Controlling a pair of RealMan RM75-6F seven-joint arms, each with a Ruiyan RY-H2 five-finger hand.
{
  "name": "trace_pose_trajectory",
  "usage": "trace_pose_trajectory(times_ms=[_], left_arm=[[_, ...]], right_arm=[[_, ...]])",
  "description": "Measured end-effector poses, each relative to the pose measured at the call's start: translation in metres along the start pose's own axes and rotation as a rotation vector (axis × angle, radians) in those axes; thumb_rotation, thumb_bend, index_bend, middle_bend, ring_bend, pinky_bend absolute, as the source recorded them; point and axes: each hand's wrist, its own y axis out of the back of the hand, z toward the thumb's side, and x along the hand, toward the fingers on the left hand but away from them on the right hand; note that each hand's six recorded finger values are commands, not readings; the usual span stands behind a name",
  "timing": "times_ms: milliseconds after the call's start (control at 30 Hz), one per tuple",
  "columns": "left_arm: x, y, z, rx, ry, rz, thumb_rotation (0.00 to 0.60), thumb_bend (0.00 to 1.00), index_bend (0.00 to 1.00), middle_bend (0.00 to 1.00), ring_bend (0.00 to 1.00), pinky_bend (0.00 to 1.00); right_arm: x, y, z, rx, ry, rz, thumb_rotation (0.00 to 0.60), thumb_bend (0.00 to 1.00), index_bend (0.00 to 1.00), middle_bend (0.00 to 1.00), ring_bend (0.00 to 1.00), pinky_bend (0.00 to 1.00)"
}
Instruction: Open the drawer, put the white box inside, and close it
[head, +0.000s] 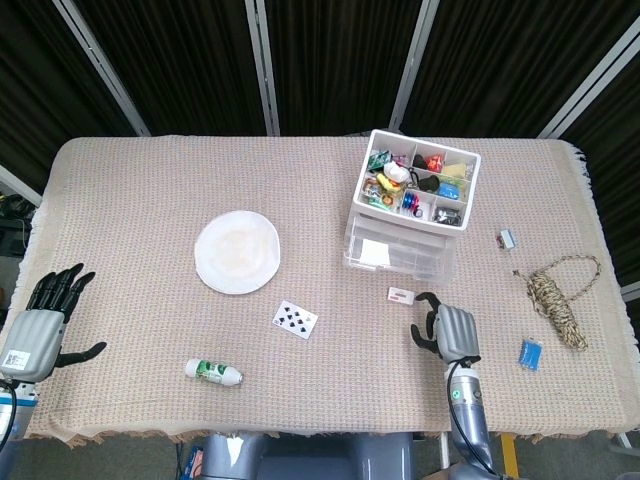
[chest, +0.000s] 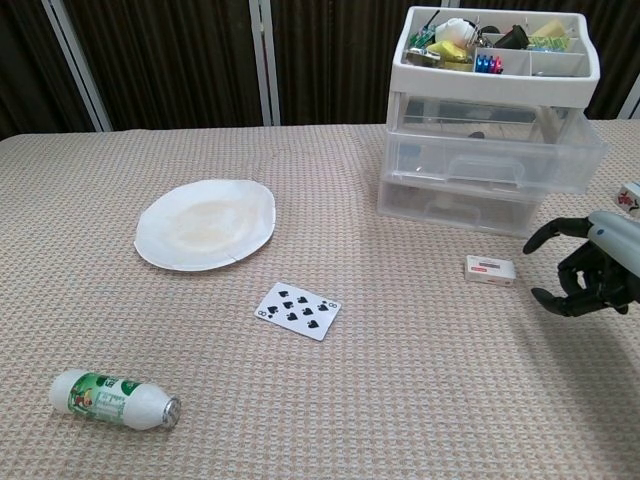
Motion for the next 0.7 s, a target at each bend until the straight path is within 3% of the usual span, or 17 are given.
trace_pose_trajectory(times_ms=[233,700], left_arm=[[0.000,0.000,0.000,0.000,0.002,-0.001,0.600,0.13,0.08,0.00,0.00,0.00],[0.000,0.000,0.000,0.000,0.004,-0.001,0.600,0.13,0.08,0.00,0.00,0.00]], right_arm=[[-0.003,-0.006,-0.003,0.003,-0.021,0.032,0.600,0.34,0.18,0.80,0.82,0.75],[-0.012,-0.020,0.003,-0.060,-0.059,0.084,0.600,0.34,0.17,0.82,0.83,0.75]])
